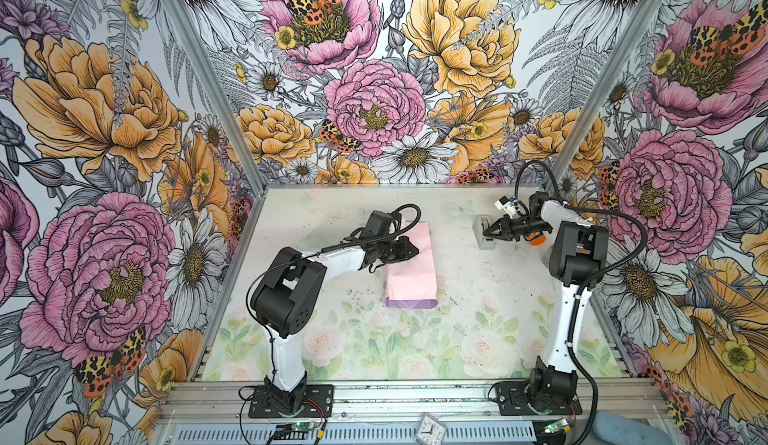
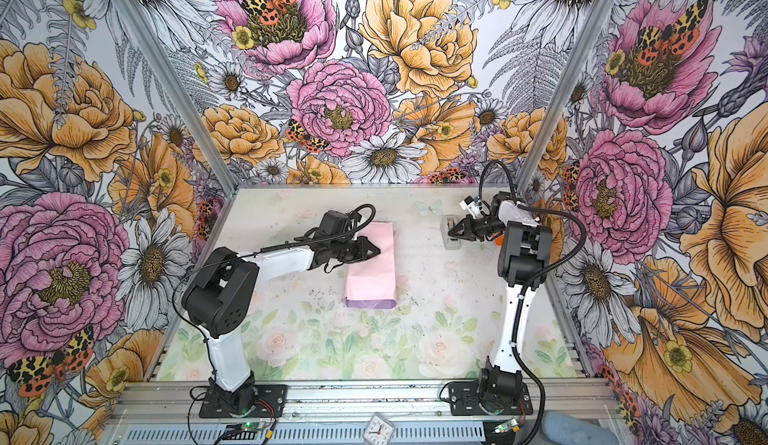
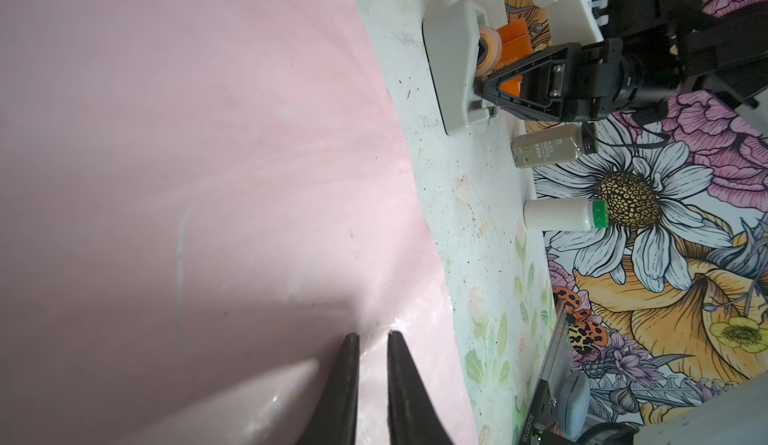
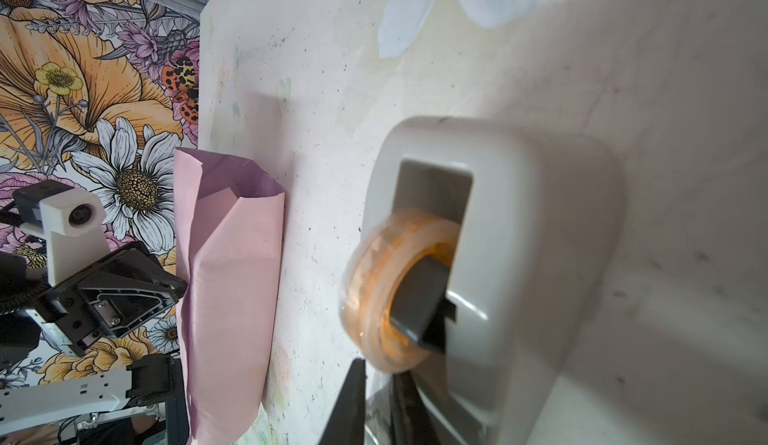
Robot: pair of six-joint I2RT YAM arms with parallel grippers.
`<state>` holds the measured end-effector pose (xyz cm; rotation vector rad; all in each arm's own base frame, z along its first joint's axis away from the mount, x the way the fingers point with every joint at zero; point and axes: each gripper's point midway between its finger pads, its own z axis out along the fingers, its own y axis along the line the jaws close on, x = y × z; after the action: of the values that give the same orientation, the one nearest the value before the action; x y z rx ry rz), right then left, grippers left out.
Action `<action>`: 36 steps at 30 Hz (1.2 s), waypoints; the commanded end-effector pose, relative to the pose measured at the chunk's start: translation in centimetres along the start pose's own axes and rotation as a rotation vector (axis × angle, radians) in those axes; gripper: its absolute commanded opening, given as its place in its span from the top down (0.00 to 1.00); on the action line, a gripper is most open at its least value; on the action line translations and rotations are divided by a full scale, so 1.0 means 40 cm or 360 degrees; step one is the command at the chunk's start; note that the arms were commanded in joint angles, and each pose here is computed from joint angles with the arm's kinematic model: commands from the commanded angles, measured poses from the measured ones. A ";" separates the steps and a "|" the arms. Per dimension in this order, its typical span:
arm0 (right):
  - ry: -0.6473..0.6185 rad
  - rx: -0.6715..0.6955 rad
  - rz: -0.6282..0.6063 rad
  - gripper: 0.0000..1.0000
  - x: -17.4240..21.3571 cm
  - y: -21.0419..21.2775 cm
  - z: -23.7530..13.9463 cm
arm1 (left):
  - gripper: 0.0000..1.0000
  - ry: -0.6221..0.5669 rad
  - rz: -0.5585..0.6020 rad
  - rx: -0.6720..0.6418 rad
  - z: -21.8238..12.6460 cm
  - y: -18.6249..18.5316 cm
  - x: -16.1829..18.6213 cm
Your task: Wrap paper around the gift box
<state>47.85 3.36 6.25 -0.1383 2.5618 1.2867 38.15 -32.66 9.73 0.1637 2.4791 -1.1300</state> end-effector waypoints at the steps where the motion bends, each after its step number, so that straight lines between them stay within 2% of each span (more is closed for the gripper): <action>1: 0.0001 -0.0062 0.0008 0.87 0.001 0.011 0.005 | 0.83 0.0146 -0.0091 -0.0159 0.026 0.067 0.081; 5: -0.0010 -0.0071 -0.0002 0.89 -0.003 0.019 0.000 | 0.83 0.0146 -0.0090 -0.0159 0.027 0.068 0.080; 14: -0.0042 -0.0089 -0.0023 1.00 -0.014 0.050 -0.020 | 0.83 0.0140 -0.0087 -0.0160 0.023 0.065 0.078; 26: -0.0089 -0.0025 -0.0064 1.00 -0.014 0.119 -0.076 | 0.83 0.0133 -0.0080 -0.0166 0.022 0.066 0.075; 36: -0.0108 0.0088 0.0041 1.00 -0.003 0.121 -0.097 | 0.83 0.0129 -0.0077 -0.0159 0.023 0.063 0.071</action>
<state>46.41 3.34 10.37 -0.0714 2.5582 1.2458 38.16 -32.65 9.74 0.1625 2.4806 -1.1282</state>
